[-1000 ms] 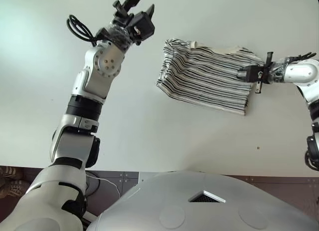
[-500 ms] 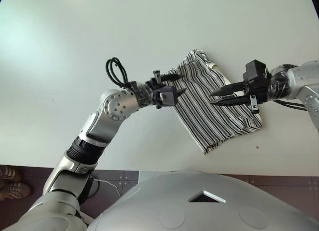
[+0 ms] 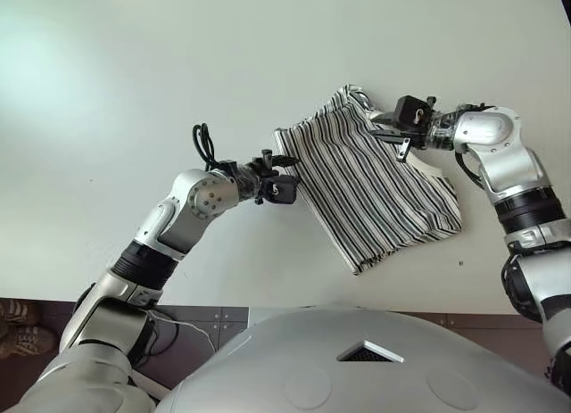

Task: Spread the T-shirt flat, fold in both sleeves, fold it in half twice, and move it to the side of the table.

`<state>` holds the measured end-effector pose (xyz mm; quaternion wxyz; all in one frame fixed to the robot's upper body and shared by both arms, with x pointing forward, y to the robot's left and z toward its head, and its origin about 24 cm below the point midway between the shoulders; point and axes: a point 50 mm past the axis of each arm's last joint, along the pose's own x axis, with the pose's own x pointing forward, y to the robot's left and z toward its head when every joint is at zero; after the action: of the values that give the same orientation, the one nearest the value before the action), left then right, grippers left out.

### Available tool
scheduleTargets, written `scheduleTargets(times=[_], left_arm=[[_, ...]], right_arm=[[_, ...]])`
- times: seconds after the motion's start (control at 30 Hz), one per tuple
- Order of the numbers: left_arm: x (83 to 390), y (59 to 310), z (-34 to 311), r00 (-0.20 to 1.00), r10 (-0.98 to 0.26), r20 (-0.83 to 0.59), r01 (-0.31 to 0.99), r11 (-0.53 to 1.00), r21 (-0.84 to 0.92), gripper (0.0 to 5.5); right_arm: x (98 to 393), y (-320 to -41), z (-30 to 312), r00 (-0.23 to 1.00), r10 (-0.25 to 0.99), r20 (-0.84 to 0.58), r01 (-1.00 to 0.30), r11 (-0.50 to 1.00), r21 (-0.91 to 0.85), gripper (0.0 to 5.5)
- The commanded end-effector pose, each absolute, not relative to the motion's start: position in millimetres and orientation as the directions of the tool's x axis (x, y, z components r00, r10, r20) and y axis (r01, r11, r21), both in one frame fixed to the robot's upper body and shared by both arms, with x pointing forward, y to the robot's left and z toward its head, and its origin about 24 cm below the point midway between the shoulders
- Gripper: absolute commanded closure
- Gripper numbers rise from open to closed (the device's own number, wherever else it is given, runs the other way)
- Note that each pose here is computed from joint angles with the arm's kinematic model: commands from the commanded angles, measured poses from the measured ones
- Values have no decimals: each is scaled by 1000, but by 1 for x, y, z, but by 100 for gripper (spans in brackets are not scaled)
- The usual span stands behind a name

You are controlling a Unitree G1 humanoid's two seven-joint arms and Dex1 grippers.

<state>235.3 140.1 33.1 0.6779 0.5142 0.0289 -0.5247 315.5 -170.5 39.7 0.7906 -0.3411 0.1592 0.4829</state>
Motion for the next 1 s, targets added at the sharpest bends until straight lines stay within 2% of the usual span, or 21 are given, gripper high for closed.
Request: scheduleTargets(times=[0.03,0.13,0.3,0.43,0.53,0.6,0.67,0.73,0.87,1.0], left_arm=[[239,157,22,439,-614,-656,759,-136,636,364],[253,165,28,486,-597,-638,728,-127,674,364],[281,173,38,545,-599,-586,661,-123,740,364],[296,178,52,529,-660,-534,573,-186,798,364],[300,180,75,503,-751,-429,485,-166,859,364],[283,180,89,485,-811,-327,471,-73,879,364],[234,158,87,401,-887,-229,596,63,800,364],[189,136,68,336,-914,-227,724,96,683,364],[166,128,46,321,-877,-357,800,50,597,364],[150,136,17,218,-780,-587,846,-148,512,364]], right_arm=[[333,-195,33,601,511,-614,-797,325,-510,452],[336,-208,45,648,518,-558,-755,340,-561,452],[325,-205,84,625,676,-390,-746,372,-552,452],[285,-204,95,558,740,-375,-770,294,-566,452],[236,-211,91,512,750,-418,-799,238,-553,452],[207,-217,91,509,739,-441,-802,222,-554,452],[187,-226,88,536,704,-466,-798,241,-553,452],[181,-232,85,565,678,-470,-788,272,-553,452],[184,-233,89,578,676,-457,-781,295,-551,452],[187,-233,94,567,683,-460,-786,281,-551,452]])
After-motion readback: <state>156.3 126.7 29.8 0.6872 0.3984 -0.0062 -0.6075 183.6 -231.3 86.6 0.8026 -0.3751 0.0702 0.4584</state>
